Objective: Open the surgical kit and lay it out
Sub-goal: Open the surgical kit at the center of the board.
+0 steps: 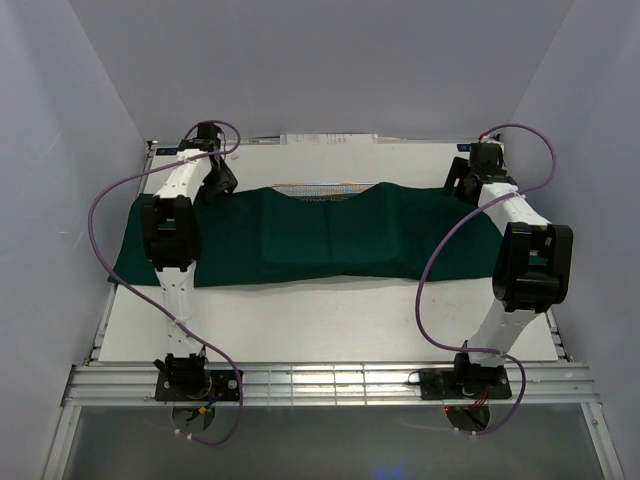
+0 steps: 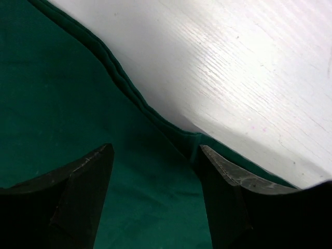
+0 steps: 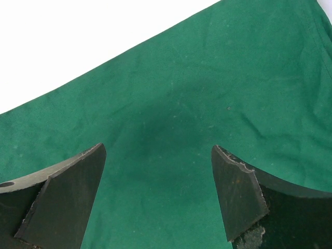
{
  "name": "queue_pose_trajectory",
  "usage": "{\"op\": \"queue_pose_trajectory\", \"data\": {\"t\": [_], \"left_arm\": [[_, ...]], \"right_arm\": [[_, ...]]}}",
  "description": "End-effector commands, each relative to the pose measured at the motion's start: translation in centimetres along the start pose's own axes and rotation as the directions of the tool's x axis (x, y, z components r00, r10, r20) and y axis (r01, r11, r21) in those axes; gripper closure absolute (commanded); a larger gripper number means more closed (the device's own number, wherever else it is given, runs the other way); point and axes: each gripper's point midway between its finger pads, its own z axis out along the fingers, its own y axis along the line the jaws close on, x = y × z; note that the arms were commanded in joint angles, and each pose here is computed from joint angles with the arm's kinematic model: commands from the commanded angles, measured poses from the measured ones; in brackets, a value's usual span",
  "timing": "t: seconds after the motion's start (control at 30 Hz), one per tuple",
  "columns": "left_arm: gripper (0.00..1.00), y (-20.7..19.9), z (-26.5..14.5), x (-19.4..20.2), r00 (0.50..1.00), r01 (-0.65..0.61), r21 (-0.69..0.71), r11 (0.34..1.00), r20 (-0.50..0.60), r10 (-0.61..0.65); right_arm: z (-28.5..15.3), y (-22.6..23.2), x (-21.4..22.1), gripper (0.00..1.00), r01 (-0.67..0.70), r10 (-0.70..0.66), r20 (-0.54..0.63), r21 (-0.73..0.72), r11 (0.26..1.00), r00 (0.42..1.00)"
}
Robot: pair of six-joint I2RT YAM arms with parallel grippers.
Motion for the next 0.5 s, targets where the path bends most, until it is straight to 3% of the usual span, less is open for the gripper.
{"op": "queue_pose_trajectory", "data": {"t": [0.0,0.23,0.47], "left_arm": [[0.23,-0.4,-4.4,-2.5,0.996,0.0,0.053,0.999,0.087,-0.005],[0.24,-0.9,-6.6,-3.4,0.992,-0.001,0.09,0.996,0.124,-0.01],[0.32,-0.7,-6.0,-1.7,0.997,-0.009,0.097,0.995,0.079,0.001]], "right_arm": [[-0.8,-0.1,-0.8,0.12,-0.003,0.003,0.034,0.003,1.0,0.999],[-1.0,-0.2,-1.3,0.12,0.0,0.0,0.041,0.009,1.0,0.999],[-0.8,0.0,-1.0,0.12,-0.003,0.003,0.031,0.002,1.0,1.0]]}}
